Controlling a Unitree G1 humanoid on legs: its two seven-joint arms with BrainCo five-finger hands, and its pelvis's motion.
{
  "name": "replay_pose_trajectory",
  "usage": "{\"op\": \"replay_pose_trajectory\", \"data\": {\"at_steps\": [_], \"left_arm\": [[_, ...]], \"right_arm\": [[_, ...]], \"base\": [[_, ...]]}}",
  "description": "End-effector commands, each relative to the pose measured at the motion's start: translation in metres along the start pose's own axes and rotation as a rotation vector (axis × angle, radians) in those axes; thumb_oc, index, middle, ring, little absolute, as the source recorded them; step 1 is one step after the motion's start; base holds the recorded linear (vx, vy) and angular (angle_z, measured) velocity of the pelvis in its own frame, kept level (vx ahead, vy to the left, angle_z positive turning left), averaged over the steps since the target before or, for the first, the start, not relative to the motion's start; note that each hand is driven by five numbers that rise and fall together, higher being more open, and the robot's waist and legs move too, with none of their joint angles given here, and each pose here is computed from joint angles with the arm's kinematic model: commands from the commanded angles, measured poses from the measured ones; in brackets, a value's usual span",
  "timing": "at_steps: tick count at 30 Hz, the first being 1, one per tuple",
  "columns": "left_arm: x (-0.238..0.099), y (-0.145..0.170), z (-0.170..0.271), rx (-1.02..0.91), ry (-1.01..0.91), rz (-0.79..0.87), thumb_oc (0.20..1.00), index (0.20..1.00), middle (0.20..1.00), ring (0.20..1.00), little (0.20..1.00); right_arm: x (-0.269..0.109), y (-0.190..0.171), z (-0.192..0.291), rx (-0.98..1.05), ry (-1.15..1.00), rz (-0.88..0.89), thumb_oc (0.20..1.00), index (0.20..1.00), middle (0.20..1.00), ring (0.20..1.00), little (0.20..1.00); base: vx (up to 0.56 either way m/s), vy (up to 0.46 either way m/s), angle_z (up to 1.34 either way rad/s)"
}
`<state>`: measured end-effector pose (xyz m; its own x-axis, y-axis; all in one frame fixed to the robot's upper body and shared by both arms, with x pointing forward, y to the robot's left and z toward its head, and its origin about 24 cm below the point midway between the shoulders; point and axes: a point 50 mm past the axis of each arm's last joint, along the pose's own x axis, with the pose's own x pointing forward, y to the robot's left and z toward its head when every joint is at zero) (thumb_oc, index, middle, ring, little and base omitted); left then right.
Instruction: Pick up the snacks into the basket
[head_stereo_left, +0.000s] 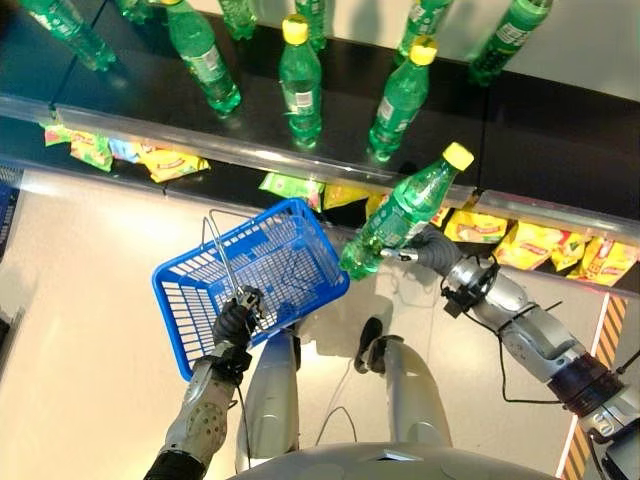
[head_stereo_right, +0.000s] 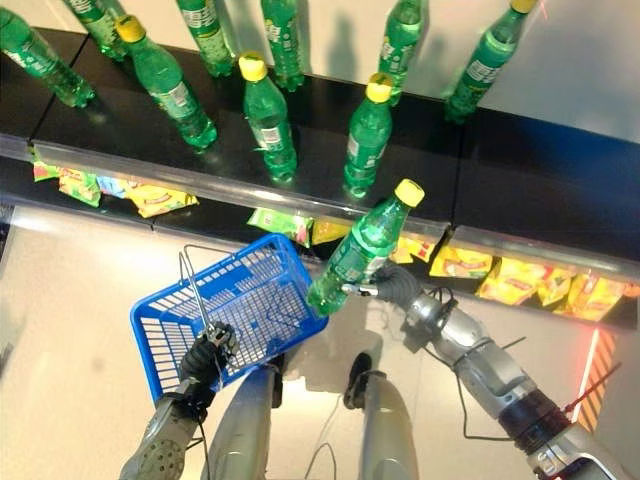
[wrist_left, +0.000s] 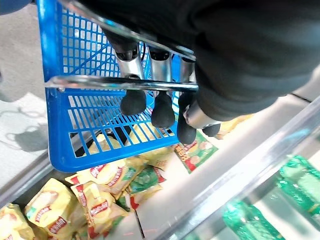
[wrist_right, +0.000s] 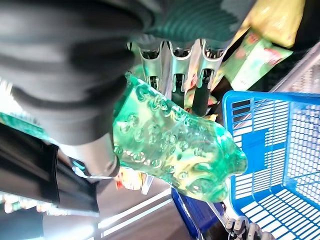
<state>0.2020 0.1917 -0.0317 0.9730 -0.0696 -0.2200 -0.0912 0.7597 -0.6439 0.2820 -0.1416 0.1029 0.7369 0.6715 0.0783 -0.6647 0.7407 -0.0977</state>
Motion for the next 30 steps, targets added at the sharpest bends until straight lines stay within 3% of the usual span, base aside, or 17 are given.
{"op": "replay_pose_trajectory", "data": {"at_steps": [1,5,12,16,22,25,30], "left_arm": [[0.001,-0.036,0.030,0.033,-0.120,-0.230,0.200,0.200,0.200,0.200,0.200],[0.002,-0.048,0.037,0.059,-0.126,-0.293,0.200,0.200,0.200,0.200,0.200],[0.007,-0.068,0.039,0.037,-0.128,-0.359,0.200,0.200,0.200,0.200,0.200],[0.008,-0.084,0.038,0.044,-0.103,-0.429,0.200,0.200,0.200,0.200,0.200],[0.005,-0.112,0.037,0.051,-0.066,-0.579,0.200,0.200,0.200,0.200,0.200],[0.002,-0.130,0.034,0.018,-0.031,-0.675,0.200,0.200,0.200,0.200,0.200],[-0.001,-0.150,0.026,-0.010,0.037,-0.776,0.200,0.200,0.200,0.200,0.200]], "right_arm": [[0.030,0.020,0.039,-0.038,-0.206,0.128,0.200,0.200,0.200,0.200,0.200],[0.064,0.024,0.034,-0.055,-0.192,0.085,0.200,0.200,0.200,0.200,0.200],[0.118,0.015,0.025,-0.022,-0.124,-0.141,0.200,0.200,0.200,0.200,0.200],[0.144,0.015,0.007,-0.077,0.037,-0.231,0.200,0.200,0.200,0.200,0.200],[0.147,0.002,-0.011,-0.200,0.217,-0.322,0.200,0.200,0.200,0.200,0.200],[0.138,-0.011,-0.021,-0.101,0.268,-0.416,0.200,0.200,0.200,0.200,0.200],[0.124,-0.030,-0.030,-0.184,0.354,-0.473,0.200,0.200,0.200,0.200,0.200]], "base": [[-0.01,-0.050,0.26],[-0.02,-0.030,0.40],[-0.04,0.001,0.17],[0.00,-0.028,0.15],[-0.03,-0.044,0.23],[-0.02,-0.060,0.40],[-0.01,-0.033,0.46]]}}
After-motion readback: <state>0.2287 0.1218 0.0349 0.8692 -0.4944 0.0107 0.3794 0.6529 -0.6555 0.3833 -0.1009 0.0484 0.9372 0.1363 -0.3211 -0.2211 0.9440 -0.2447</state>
